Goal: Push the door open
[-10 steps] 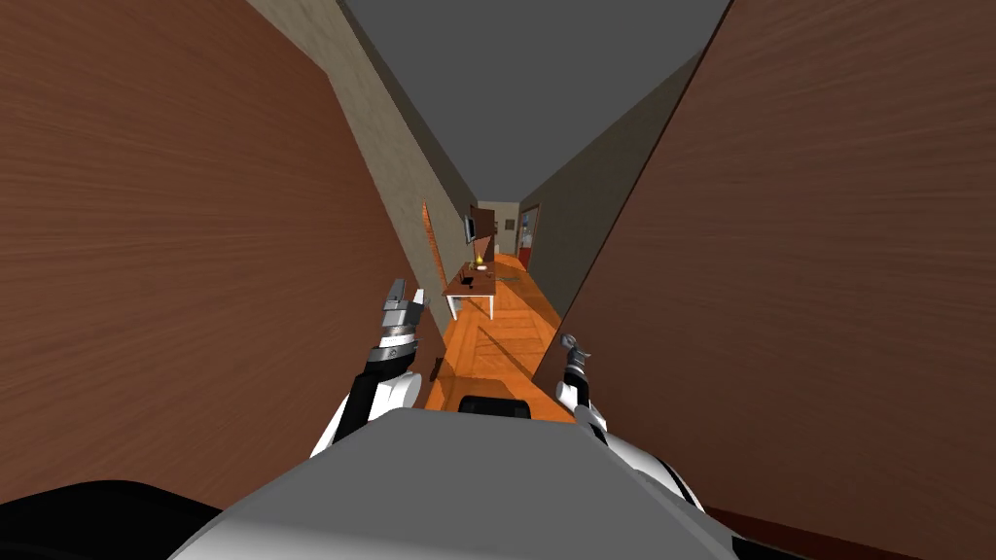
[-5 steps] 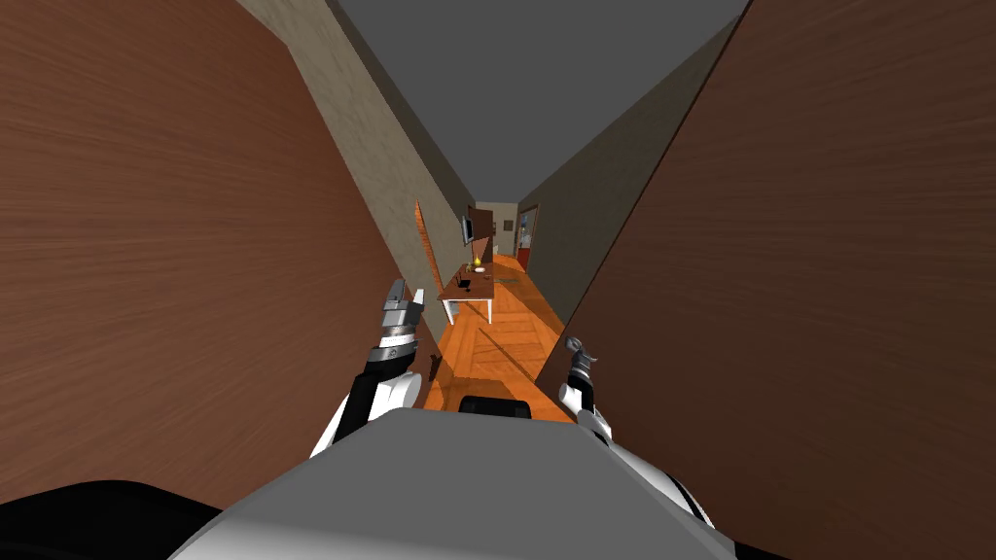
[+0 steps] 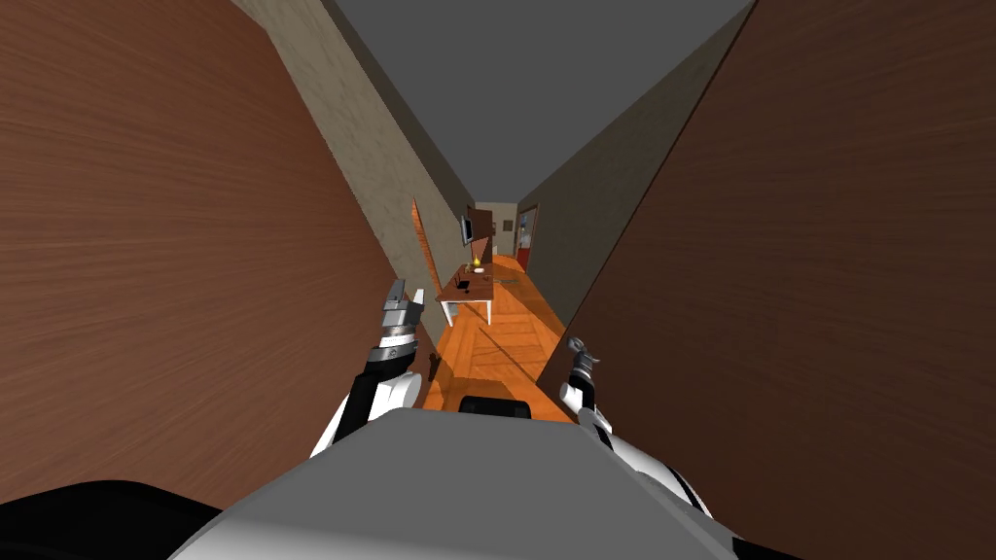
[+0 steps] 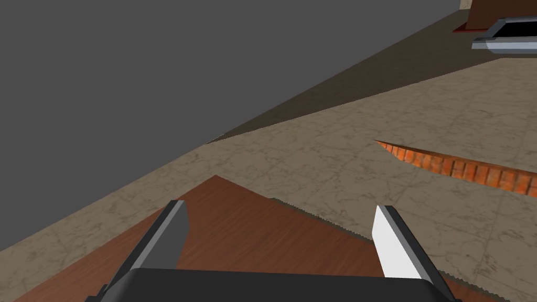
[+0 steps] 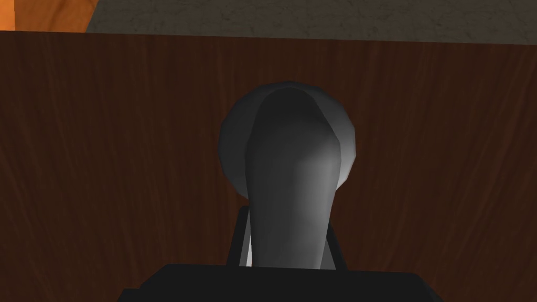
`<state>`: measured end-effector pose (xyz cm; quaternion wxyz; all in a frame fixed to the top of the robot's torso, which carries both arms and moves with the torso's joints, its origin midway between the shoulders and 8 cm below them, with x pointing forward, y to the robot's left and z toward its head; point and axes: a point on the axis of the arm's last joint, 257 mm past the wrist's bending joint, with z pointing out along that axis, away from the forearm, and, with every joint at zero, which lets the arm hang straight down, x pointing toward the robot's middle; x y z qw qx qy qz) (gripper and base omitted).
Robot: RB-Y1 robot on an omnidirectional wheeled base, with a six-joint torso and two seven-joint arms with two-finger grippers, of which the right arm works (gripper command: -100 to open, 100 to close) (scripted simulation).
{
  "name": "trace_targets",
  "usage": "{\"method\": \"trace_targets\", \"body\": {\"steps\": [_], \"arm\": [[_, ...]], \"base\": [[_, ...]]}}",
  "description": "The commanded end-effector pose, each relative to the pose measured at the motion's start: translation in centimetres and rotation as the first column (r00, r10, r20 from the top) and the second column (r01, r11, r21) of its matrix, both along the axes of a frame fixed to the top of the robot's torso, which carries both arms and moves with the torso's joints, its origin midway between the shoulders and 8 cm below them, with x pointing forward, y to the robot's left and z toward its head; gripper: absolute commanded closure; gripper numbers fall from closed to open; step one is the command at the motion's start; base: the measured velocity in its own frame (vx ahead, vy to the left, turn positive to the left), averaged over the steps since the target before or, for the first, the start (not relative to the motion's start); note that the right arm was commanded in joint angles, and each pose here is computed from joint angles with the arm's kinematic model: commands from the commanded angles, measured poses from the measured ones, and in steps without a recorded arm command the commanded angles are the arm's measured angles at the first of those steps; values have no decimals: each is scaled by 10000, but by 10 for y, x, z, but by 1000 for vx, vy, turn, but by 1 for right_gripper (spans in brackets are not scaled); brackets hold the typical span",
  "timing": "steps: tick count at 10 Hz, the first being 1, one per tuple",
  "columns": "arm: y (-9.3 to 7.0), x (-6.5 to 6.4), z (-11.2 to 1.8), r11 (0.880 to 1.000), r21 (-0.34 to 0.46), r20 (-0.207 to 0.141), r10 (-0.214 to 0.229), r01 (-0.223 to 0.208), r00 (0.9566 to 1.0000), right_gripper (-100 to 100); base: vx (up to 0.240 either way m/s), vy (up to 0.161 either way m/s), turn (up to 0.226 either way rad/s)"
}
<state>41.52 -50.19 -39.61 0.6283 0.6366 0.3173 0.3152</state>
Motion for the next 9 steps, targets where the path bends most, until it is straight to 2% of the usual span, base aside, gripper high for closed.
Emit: {"method": "trace_targets", "body": {"steps": [1,2,3,4,5,7,8,9], "arm": [[-16,-11,3,9993,-94,53,-362,363,9993,100],[-16,-9,6,9993,-124,128,-355,357,9993,100],[-16,-11,3,9993,-94,53,-362,363,9993,100],[-28,-20,3,9974,-94,58,-708,708,9975,100],[-31,-22,3,9968,-95,59,-793,794,9968,100],[-31,-22,3,9968,-95,59,-793,794,9968,100],[-41,-30,4,9937,-95,63,-1116,1117,9937,100],[-44,-32,4,9928,-95,65,-1194,1194,9928,100]], "base": [[208,-2,-78],[134,-24,-45],[48,-24,5],[141,-30,-19],[178,-11,-46],[87,-11,-24],[155,-13,-30],[196,-26,-66]]}}
